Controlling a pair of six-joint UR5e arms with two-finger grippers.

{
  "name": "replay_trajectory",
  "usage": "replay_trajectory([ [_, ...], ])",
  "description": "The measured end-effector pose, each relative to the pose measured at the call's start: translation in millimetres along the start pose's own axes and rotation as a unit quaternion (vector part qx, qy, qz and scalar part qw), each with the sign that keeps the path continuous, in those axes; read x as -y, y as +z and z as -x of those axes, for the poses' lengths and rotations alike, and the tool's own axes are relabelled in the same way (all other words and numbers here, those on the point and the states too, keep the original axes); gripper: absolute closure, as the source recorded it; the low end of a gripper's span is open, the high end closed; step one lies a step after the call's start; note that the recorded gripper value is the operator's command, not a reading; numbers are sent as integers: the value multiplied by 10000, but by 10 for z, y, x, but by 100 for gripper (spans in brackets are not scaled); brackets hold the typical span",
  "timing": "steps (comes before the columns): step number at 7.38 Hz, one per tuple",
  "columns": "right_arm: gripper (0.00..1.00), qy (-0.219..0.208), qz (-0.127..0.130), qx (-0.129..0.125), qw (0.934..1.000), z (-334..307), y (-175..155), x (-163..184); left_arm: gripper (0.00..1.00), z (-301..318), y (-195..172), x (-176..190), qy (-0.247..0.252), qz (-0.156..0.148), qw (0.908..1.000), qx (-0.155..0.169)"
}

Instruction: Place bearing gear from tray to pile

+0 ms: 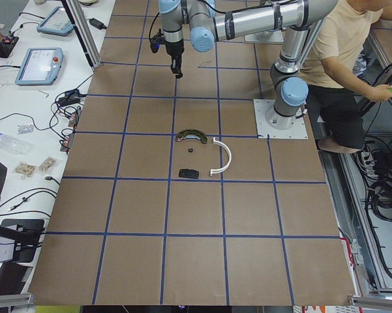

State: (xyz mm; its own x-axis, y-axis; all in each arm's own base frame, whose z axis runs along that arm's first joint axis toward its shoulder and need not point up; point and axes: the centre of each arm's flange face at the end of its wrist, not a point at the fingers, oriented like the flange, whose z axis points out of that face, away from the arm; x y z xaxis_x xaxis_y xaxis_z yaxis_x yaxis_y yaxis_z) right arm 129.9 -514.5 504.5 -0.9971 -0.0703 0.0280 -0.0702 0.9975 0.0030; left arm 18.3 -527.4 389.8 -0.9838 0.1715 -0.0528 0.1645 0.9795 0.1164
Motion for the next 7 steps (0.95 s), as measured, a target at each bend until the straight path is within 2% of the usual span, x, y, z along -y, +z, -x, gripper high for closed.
replay_trajectory([
  [1, 0, -2, 8, 13, 10000, 5, 4, -13, 100, 554, 238, -173, 280, 54, 9995, -97],
  [3, 0, -2, 31, 27, 10000, 14, 21, -24, 100, 1402, 1048, -610, 580, -242, 9979, -183],
  [4, 0, -2, 27, 32, 10000, 16, 22, -23, 100, 1496, 1397, -808, 584, -433, 9972, -193],
  [6, 0, 36, 14, 16, 10000, 13, 40, 0, 100, 1485, 1712, -967, 566, -628, 9963, -127],
  [7, 0, 47, 5, 1, 10000, 10, 39, 3, 59, 1485, 1742, -984, 573, -660, 9961, -103],
])
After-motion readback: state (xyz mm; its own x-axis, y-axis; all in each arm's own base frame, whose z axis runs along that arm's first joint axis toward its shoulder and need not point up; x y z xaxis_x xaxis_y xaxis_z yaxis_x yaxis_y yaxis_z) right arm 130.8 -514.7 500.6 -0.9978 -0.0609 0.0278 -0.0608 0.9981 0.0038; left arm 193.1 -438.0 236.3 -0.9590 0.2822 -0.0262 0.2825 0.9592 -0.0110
